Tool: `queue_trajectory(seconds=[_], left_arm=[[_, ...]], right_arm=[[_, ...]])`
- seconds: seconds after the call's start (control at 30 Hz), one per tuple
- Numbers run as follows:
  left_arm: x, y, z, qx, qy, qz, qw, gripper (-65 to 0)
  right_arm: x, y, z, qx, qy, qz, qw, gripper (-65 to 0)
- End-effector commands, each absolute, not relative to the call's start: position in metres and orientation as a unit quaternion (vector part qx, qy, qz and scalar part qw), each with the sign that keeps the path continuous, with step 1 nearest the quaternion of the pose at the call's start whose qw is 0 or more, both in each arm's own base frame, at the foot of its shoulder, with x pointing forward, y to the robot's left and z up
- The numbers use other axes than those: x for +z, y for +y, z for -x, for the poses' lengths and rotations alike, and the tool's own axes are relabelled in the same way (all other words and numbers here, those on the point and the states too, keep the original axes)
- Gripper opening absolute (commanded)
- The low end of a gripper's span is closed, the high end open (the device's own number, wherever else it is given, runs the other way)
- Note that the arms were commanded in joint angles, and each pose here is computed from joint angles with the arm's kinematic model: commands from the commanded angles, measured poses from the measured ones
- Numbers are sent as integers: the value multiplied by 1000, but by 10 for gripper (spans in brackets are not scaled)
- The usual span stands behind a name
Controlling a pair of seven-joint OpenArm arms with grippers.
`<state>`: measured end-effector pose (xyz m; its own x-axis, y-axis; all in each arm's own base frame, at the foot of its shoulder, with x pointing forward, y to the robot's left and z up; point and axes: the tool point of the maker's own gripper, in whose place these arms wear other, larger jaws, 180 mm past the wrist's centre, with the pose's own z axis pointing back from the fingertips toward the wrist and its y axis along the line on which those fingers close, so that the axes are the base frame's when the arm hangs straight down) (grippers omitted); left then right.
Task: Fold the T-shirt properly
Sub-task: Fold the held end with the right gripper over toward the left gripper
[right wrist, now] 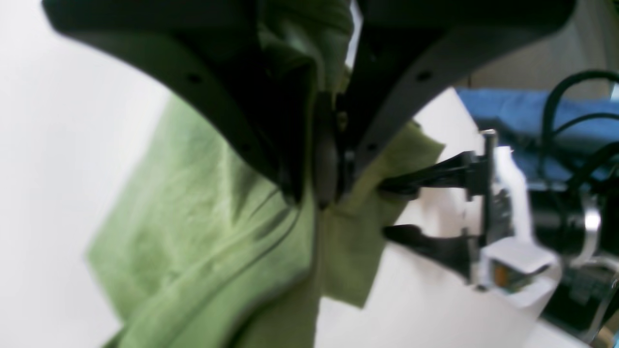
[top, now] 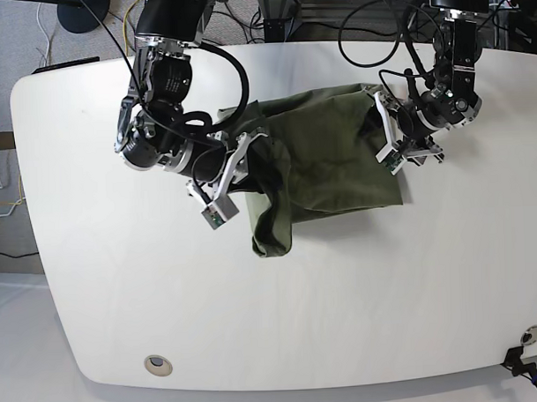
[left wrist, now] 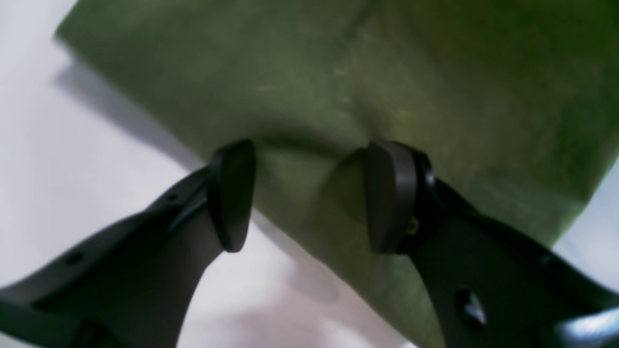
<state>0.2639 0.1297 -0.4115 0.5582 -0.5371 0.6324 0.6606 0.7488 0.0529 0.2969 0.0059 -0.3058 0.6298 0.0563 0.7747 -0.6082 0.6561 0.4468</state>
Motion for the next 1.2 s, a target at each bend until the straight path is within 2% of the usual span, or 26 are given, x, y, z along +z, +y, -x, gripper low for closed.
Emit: queue_trajectory(seconds=[0.0,0.23,0.4,0.53,0.7,0.83,1.0,1.17], left_arm=[[-403,125,-269,-349,-338,99,869,-315],[-403,128,-270,-353,-336,96,868,-315],[-401,128,-273,-353,-340,93,867,-315],[-400,128,-275,-354,-342,92,866,-315],[-399,128,-276,-354,-343,92,865,-315],[-391,128,-284,-355,-354,87,861,-315],[-358,148,-309,-381,-385,43,840,-315],[-299,179,-337,-390,-439,-26,809,-315]], right_arm=[[-280,22,-304,217,-416,-384,795,-650],[-279,54,-300,192,-401,-481,756,-650],[-296,66,-297,179,-370,-505,759,-650],[-297,68,-298,169,-373,-511,756,-515],[-285,109,-288,210,-357,-548,726,-429],[-266,141,-288,198,-358,-573,711,-373],[-244,140,-301,191,-373,-586,693,-363],[-253,92,-325,163,-396,-558,710,-363]])
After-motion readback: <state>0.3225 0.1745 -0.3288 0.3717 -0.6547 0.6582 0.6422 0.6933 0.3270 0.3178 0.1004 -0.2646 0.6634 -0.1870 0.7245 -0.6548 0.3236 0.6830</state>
